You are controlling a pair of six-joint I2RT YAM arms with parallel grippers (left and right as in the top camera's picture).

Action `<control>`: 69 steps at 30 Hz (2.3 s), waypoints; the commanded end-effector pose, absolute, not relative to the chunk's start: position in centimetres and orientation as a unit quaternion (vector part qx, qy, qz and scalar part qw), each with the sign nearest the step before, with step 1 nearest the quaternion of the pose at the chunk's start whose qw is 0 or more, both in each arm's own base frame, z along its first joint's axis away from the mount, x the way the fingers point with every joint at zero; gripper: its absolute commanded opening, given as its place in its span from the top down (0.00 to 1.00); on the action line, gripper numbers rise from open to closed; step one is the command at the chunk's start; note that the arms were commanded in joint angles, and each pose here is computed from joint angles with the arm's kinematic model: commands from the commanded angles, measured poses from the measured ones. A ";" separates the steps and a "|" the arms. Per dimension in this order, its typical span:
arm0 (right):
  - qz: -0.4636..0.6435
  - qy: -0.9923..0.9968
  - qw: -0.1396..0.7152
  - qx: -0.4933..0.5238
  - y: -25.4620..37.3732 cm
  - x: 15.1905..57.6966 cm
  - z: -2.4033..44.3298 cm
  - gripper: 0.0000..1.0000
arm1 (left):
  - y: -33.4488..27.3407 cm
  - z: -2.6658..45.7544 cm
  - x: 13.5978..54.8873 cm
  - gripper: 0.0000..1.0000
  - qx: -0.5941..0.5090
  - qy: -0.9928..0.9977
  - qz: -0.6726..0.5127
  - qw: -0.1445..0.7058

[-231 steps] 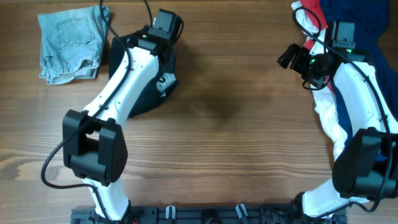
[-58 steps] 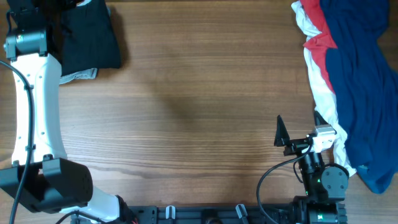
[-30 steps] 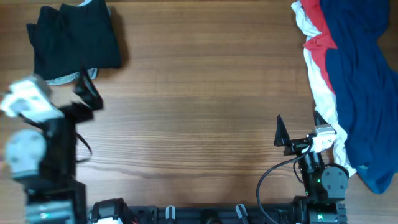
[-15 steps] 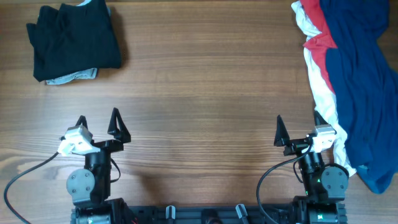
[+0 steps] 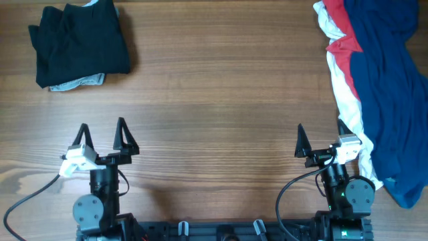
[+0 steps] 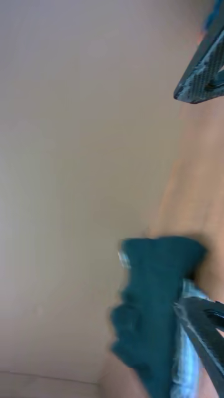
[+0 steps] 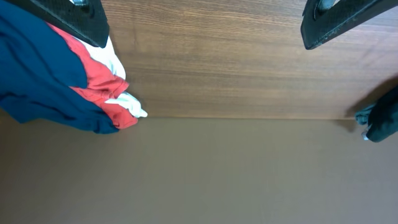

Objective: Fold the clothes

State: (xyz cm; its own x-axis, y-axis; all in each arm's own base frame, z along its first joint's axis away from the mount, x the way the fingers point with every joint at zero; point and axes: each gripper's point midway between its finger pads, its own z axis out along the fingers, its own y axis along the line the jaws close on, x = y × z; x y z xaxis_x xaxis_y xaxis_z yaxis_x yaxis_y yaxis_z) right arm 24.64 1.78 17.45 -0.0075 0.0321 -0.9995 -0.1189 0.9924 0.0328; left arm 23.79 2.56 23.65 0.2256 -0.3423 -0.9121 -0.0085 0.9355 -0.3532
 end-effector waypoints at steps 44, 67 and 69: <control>0.050 0.705 0.707 -0.031 1.7 24.6 17.6 0.00 | 2.8 15.7 24.4 0.00 -0.179 0.711 -0.100 0.673; 0.050 0.705 0.707 -0.031 1.7 24.6 17.6 0.00 | 2.8 15.7 24.4 0.00 -0.179 0.711 -0.100 0.673; 0.050 0.705 0.707 -0.031 1.7 24.6 17.6 0.00 | 2.8 15.7 24.4 0.00 -0.179 0.711 -0.100 0.673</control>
